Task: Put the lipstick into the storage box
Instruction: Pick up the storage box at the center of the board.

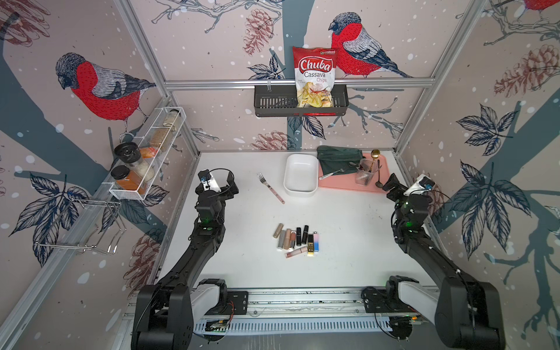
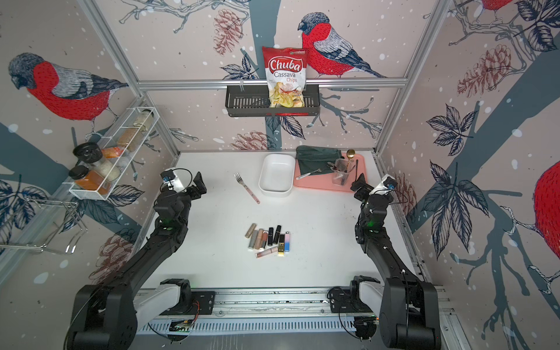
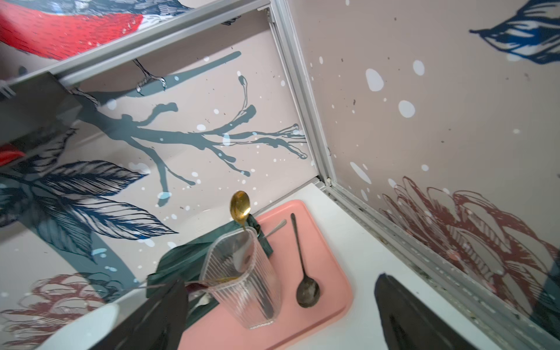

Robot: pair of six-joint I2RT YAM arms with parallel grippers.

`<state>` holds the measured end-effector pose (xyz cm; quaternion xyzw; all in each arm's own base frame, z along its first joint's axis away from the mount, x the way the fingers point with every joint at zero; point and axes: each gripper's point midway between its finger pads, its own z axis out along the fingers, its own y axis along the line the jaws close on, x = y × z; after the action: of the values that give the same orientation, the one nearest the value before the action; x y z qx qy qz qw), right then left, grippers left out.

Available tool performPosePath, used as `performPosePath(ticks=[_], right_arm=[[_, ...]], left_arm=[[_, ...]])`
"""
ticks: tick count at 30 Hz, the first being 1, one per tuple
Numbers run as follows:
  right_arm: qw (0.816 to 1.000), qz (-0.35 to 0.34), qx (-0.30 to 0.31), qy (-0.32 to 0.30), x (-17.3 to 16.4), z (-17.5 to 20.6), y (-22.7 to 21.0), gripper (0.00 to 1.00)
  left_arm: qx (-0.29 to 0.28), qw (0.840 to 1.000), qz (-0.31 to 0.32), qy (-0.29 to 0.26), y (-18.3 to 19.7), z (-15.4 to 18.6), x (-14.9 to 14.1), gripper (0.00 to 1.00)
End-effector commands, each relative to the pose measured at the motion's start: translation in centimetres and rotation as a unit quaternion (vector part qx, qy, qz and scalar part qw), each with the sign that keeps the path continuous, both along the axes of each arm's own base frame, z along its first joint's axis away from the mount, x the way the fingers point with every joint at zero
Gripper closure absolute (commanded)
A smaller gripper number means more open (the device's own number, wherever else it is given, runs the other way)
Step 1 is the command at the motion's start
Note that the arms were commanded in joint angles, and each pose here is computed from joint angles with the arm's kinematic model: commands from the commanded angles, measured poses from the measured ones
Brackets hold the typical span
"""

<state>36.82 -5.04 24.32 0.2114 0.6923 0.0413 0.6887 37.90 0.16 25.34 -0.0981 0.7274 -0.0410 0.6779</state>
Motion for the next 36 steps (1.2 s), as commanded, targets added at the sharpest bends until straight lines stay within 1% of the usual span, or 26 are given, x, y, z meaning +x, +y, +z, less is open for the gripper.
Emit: performPosePath(ticks=[1, 4, 7, 9, 11, 13, 17, 20, 22, 25, 27, 31, 36], right_arm=[[0.995, 0.081, 0.046, 0.04, 0.4, -0.6, 2.9, 0.0], [0.986, 0.143, 0.067, 0.049, 1.0, 0.6, 5.1, 0.0], [0.973, 0.207, 0.081, 0.066, 1.3, 1.2, 7.8, 0.0], [0.962, 0.249, 0.078, 0.084, 1.3, 1.4, 10.0, 0.0], [0.95, 0.284, 0.061, 0.111, 1.1, 1.3, 12.7, 0.0], [0.938, 0.316, 0.043, 0.137, 0.6, 1.1, 15.4, 0.0], [0.911, 0.366, 0.012, 0.189, -0.9, -0.2, 20.5, 0.0], [0.894, 0.385, 0.006, 0.229, -1.9, -1.7, 23.1, 0.0], [0.885, 0.393, 0.014, 0.251, -2.4, -2.7, 24.3, 0.0], [0.875, 0.39, 0.044, 0.282, -2.5, -4.6, 25.3, 0.0], [0.873, 0.379, 0.057, 0.301, -2.2, -5.9, 25.5, 0.0], [0.866, 0.357, 0.069, 0.343, -1.4, -8.2, 26.4, 0.0], [0.854, 0.325, 0.075, 0.398, 0.1, -11.0, 27.6, 0.0]], left_arm=[[-0.036, 0.993, -0.097, 0.051, -3.6, -1.0, -0.4, 0.04], [-0.061, 0.98, -0.179, 0.064, -6.5, -0.4, -0.8, 0.04], [-0.092, 0.968, -0.226, 0.067, -8.2, -0.1, -1.7, 0.04], [-0.108, 0.956, -0.262, 0.073, -9.5, -0.1, -2.4, 0.04], [-0.125, 0.945, -0.291, 0.081, -10.5, -0.2, -3.1, 0.04], [-0.133, 0.94, -0.303, 0.084, -11.1, -0.4, -3.8, 0.04], [-0.145, 0.936, -0.307, 0.091, -11.3, -0.8, -5.0, 0.04], [-0.147, 0.931, -0.313, 0.113, -11.6, -1.8, -5.5, 0.04], [-0.145, 0.928, -0.319, 0.128, -11.9, -2.6, -5.7, 0.04], [-0.145, 0.92, -0.333, 0.144, -12.6, -3.4, -5.9, 0.04], [-0.142, 0.916, -0.34, 0.156, -13.1, -3.9, -5.9, 0.04], [-0.131, 0.915, -0.34, 0.174, -13.7, -4.6, -6.1, 0.05], [-0.123, 0.92, -0.33, 0.173, -13.5, -4.5, -6.3, 0.05]])
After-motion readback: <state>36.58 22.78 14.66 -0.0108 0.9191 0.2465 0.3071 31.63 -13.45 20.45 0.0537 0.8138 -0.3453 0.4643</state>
